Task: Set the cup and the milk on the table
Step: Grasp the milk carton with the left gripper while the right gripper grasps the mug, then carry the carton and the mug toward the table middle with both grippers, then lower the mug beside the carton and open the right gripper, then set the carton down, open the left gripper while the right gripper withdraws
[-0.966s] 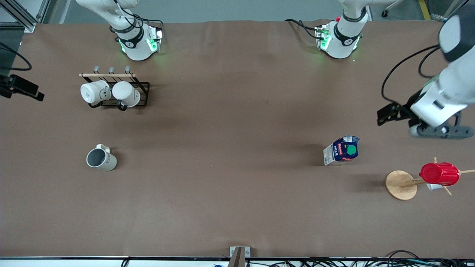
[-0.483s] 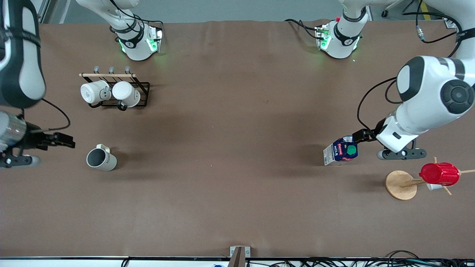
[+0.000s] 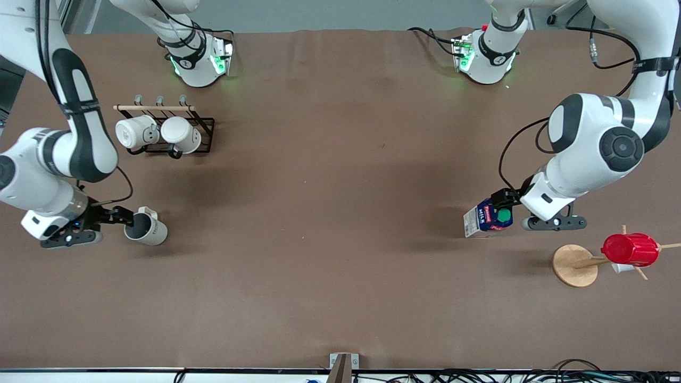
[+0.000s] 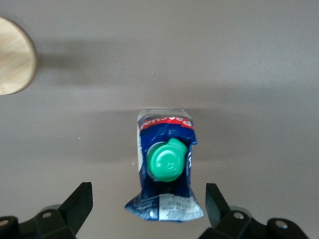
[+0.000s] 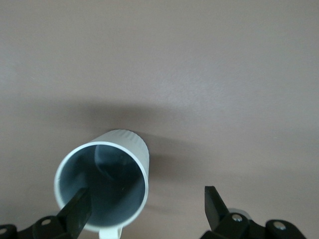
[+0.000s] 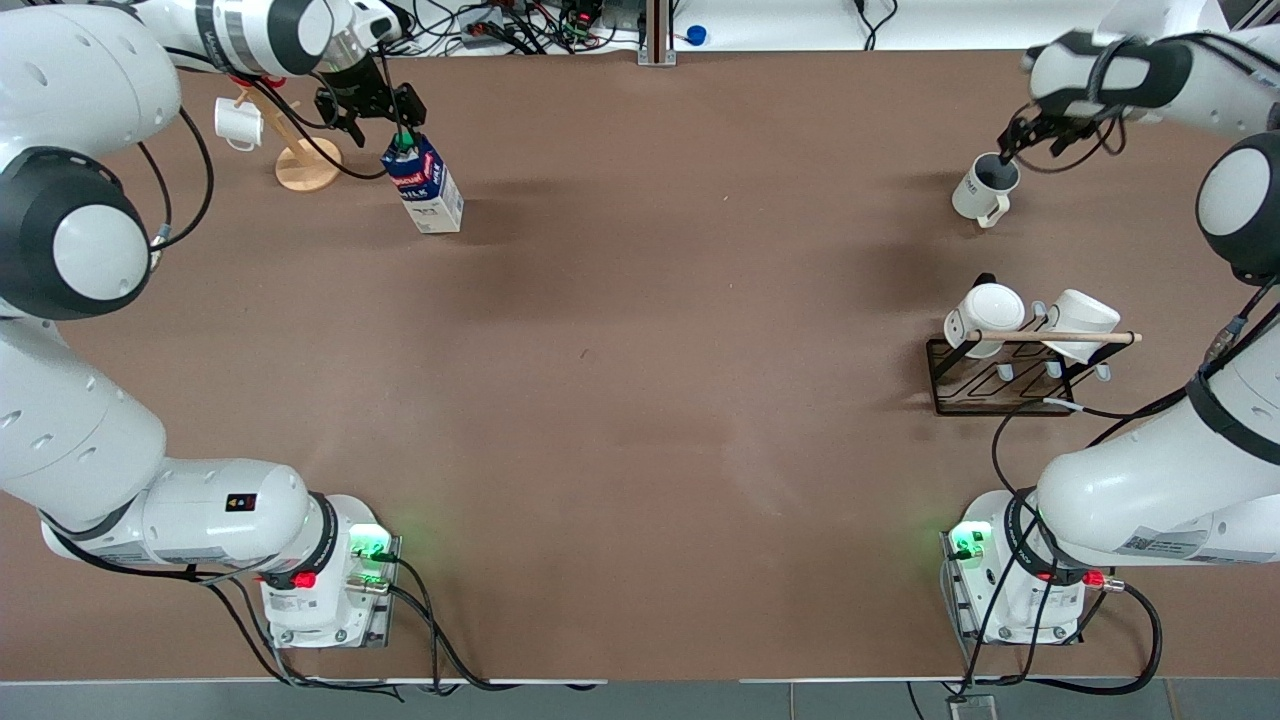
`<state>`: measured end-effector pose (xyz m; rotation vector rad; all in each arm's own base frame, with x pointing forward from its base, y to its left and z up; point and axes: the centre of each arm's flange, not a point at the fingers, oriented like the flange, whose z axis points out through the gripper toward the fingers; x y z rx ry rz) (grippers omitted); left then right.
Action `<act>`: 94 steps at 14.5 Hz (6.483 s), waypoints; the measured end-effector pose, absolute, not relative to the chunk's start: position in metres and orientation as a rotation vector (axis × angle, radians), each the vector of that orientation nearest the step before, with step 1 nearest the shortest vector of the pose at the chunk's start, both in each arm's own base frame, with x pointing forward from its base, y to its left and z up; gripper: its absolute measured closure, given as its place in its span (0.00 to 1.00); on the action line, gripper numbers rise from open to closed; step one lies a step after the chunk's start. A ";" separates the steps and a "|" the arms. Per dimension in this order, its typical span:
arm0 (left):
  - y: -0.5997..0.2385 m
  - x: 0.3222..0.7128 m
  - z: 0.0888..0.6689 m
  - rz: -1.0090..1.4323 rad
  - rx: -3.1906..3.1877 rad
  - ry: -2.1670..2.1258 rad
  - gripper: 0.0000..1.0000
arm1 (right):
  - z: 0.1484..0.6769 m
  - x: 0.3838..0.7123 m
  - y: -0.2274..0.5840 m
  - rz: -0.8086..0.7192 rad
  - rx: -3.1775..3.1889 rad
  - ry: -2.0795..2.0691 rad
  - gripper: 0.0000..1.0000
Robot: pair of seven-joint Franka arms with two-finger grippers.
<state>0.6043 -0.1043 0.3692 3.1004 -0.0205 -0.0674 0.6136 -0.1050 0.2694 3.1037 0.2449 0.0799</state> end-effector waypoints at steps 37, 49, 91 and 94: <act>-0.155 0.624 0.475 -0.004 3.071 -0.021 0.68 | 0.286 0.561 0.459 0.034 3.158 -0.409 0.96; -0.270 0.593 0.496 -0.021 3.043 0.155 0.68 | 0.253 0.521 0.509 0.078 3.157 -0.291 0.89; -0.368 0.596 0.422 0.053 3.087 0.116 0.00 | 0.654 0.546 -0.053 0.005 3.166 -0.306 0.00; -0.282 0.612 0.510 0.164 3.092 0.257 0.00 | 0.654 0.546 -0.053 0.005 3.170 -0.304 0.00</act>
